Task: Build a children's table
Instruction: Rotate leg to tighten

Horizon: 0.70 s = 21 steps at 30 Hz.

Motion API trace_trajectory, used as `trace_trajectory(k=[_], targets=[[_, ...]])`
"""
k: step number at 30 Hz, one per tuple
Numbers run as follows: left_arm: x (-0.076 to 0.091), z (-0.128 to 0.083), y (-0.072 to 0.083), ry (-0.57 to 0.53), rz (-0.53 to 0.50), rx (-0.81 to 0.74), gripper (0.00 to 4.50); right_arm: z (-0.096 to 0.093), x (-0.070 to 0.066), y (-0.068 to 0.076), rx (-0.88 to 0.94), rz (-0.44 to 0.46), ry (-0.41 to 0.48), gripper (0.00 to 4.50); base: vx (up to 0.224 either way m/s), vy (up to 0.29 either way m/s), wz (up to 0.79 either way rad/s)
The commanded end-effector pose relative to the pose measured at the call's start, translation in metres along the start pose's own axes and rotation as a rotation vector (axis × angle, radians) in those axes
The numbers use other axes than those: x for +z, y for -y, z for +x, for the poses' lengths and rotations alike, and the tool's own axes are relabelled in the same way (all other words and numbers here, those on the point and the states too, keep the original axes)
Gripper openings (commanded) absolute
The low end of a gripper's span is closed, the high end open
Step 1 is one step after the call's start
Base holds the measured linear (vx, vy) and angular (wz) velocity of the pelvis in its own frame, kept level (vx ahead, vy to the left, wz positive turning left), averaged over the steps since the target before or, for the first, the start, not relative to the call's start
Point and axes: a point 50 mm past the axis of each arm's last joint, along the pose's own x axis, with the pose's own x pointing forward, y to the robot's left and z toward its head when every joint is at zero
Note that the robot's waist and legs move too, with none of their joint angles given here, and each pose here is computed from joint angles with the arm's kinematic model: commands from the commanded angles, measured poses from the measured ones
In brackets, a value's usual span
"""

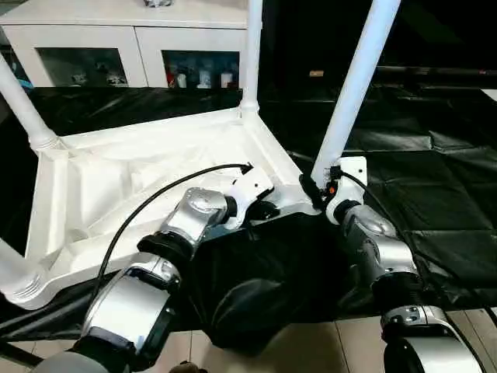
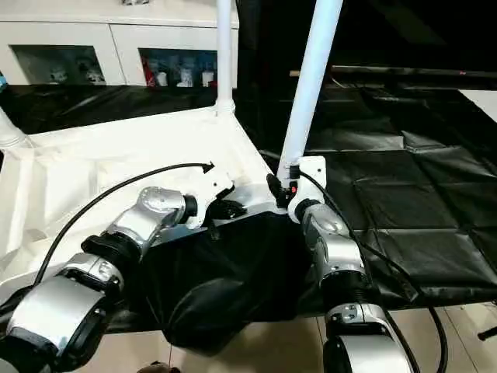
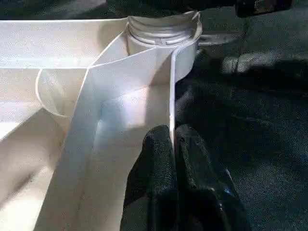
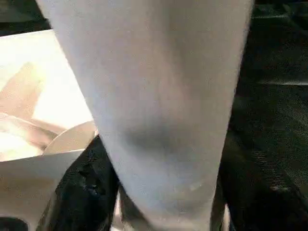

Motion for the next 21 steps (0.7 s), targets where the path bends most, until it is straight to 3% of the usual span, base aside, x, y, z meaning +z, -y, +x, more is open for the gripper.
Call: trace_trajectory(k=[1,6,10,16,21], targets=[[0.02,0.006,0.009,0.114,0.048,-0.083,0.0,0.004,-0.022,-0.034,0.21,0.004,-0.11,3.24,0.0,0.0,0.0],[0.01,-0.006,0.009,0.095,0.084,-0.171,0.0,-0.008,-0.016,-0.026,0.396,-0.093,-0.14,3.36,0.0,0.0,0.0],[0.0,-0.023,0.006,0.083,0.1,-0.264,0.0,-0.028,-0.012,-0.011,0.593,-0.186,-0.208,3.36,0.0,0.0,0.0],[-0.015,-0.047,-0.002,0.016,0.122,-0.315,0.0,-0.043,-0.007,0.006,0.679,-0.207,-0.29,3.36,0.0,0.0,0.0],[-0.018,-0.055,-0.005,0.005,0.124,-0.312,0.0,-0.044,-0.005,0.01,0.69,-0.213,-0.303,2.93,0.0,0.0,0.0]])
